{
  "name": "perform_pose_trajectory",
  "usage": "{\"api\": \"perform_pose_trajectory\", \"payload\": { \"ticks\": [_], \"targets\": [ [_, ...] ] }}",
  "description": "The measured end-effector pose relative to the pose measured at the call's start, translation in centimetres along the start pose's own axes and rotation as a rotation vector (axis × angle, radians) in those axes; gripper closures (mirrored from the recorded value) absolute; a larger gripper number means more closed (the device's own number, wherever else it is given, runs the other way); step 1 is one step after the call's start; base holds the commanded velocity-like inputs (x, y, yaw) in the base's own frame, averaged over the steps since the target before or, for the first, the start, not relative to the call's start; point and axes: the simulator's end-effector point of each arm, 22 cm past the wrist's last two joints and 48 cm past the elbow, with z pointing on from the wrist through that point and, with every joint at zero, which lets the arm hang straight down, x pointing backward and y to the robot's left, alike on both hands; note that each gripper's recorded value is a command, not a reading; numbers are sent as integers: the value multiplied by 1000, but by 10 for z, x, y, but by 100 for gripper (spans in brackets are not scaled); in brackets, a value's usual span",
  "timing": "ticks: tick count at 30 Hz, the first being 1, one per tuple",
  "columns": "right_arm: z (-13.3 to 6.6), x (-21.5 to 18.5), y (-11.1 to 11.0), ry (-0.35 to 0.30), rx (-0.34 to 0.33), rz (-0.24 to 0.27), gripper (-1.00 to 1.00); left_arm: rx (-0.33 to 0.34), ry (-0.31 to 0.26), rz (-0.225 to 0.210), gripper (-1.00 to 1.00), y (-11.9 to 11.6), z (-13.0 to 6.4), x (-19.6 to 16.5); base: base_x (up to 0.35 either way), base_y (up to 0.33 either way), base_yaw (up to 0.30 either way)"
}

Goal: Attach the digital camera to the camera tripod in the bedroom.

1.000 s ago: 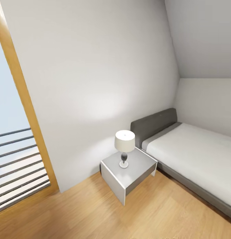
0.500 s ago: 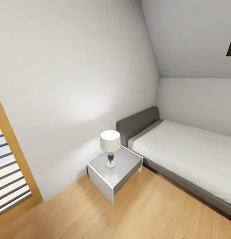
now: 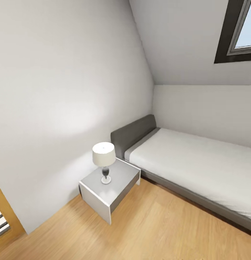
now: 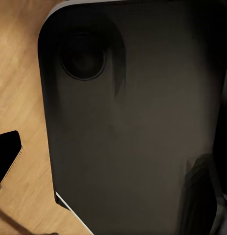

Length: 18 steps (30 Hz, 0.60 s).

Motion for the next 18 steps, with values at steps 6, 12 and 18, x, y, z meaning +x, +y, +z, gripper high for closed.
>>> {"api": "perform_pose_trajectory", "payload": {
  "ticks": [6,12,18],
  "targets": [
    [0,0,0,-1,0,0,-100,0,-1,0,-100,0,0,0,0,0,-300],
    [0,-1,0,-3,0,0,-100,0,-3,0,-100,0,0,-1,0,0,-300],
    [0,-2,0,-6,0,-1,-100,0,-5,0,-100,0,0,-2,0,0,-299]
  ]
}}
